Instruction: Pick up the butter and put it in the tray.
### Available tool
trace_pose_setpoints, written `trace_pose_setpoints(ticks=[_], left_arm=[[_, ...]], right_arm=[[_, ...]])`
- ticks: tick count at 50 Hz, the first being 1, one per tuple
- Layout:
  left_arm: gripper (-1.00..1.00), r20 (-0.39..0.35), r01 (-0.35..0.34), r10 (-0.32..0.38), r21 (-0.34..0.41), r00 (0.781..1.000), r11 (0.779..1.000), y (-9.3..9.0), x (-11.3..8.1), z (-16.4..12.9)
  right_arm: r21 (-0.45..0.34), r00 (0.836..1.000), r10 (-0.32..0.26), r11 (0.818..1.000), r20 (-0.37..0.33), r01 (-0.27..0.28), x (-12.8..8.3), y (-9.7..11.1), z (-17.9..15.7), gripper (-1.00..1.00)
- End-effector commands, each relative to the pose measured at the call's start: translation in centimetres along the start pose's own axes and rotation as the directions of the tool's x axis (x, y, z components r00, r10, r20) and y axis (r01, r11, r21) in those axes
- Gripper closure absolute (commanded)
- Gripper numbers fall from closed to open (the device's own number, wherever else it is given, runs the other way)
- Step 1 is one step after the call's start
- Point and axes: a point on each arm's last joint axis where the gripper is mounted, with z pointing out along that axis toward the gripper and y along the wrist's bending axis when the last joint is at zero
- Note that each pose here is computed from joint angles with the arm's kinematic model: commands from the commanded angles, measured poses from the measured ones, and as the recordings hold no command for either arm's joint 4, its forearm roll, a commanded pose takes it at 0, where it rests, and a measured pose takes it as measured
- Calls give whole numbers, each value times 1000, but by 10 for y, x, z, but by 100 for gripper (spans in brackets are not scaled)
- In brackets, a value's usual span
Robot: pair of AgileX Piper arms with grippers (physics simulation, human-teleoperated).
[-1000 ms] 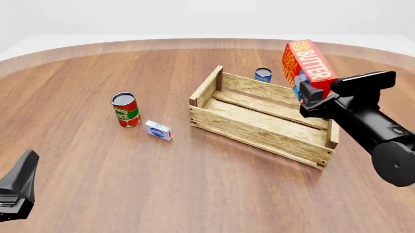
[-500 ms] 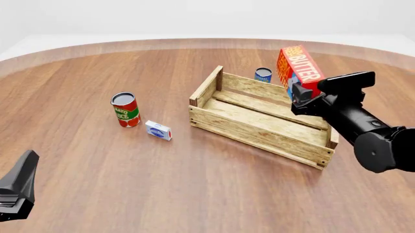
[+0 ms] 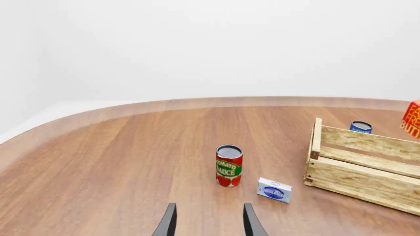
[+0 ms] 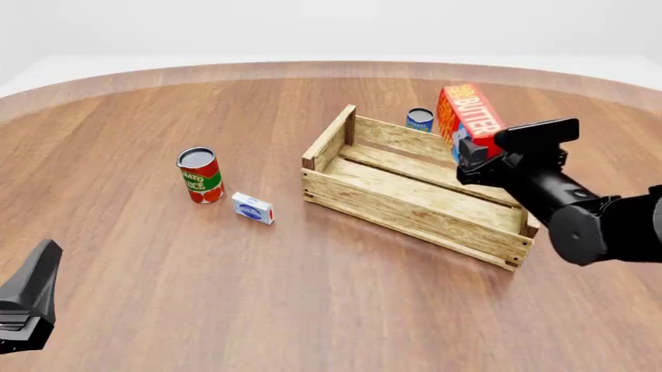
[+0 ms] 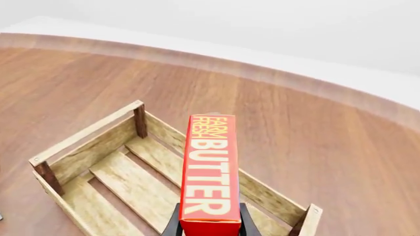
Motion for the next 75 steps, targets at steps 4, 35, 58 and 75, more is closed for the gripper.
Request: trace_pose_setpoints(ticks=[4,35,58,75], left_arm=[[-100,0,0,0,0,1000,1000,0,0,0],[-100,0,0,0,0,1000,1000,0,0,0],[-100,0,0,0,0,1000,1000,0,0,0],[-100,0,0,0,0,1000,1000,0,0,0]], right_arm=[[6,1000,26,1000,11,-26,3,-1,14,100],[-10,998,39,999,-46,-39,25,5,36,100],[-8,995,46,999,-83,-47,36,5,45,100],[-17,992,56,998,-110,-59,46,9,52,100]])
